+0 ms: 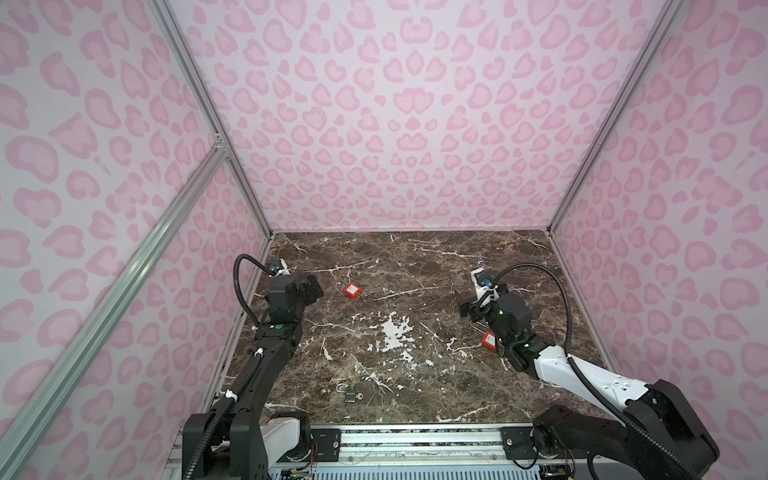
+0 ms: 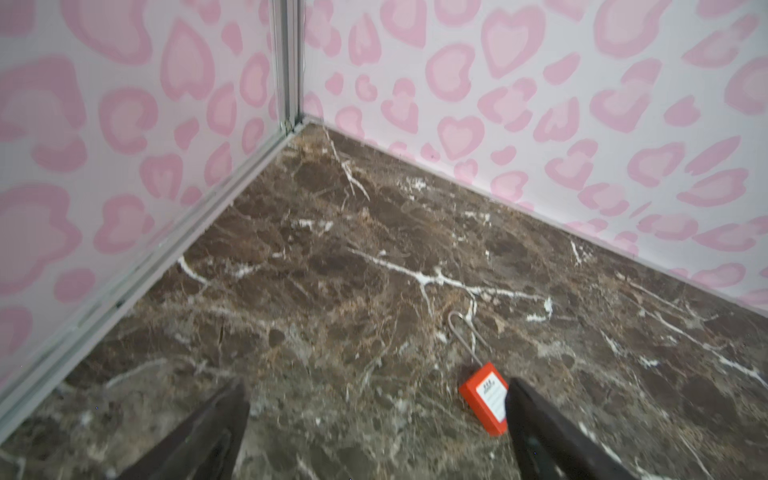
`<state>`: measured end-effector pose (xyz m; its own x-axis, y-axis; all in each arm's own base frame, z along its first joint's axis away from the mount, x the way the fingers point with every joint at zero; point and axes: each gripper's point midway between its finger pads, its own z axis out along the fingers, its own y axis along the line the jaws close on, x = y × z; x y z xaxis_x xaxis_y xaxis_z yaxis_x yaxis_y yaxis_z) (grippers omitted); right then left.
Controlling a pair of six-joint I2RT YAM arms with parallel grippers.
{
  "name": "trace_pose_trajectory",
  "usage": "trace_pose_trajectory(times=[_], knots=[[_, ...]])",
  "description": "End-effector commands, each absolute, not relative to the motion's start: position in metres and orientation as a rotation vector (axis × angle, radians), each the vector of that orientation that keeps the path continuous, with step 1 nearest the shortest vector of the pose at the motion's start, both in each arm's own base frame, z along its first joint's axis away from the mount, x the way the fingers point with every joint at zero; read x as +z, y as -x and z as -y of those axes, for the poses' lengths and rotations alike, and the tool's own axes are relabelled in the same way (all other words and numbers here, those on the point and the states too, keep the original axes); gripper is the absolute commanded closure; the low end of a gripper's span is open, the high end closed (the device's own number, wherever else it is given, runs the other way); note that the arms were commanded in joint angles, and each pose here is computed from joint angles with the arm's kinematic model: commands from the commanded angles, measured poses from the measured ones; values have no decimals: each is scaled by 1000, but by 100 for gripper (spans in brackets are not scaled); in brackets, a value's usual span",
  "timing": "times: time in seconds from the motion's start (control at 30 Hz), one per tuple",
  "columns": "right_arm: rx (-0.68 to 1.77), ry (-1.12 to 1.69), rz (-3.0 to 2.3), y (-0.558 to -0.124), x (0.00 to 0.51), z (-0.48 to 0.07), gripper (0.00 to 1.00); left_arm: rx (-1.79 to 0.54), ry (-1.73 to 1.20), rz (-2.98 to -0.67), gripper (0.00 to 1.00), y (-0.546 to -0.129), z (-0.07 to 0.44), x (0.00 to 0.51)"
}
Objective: Lock with the key
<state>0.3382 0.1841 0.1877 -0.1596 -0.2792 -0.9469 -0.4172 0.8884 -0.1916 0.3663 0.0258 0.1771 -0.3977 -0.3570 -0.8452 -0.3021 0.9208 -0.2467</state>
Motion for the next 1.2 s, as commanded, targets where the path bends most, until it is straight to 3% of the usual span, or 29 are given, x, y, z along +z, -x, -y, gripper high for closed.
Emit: trace_pose_trajectory(times=[0.0, 0.2, 0.5, 0.83, 1.17], knots=[[240, 833, -1797, -297, 158, -240, 2, -118, 582, -2171, 2, -335, -17, 149], [430, 1332, -1739, -213, 124, -340, 8, -244, 628, -2240, 1, -309, -1, 136], [421, 1907, -1663, -139, 72, -403, 20, -320, 633, -2313, 1, -302, 9, 122], [517, 2155, -1681, -104, 56, -444, 31, -387, 669, -2308, 1, -308, 4, 132], [540, 2256, -1782, -99, 39, -469, 42, -412, 688, -2318, 1, -307, 5, 126]])
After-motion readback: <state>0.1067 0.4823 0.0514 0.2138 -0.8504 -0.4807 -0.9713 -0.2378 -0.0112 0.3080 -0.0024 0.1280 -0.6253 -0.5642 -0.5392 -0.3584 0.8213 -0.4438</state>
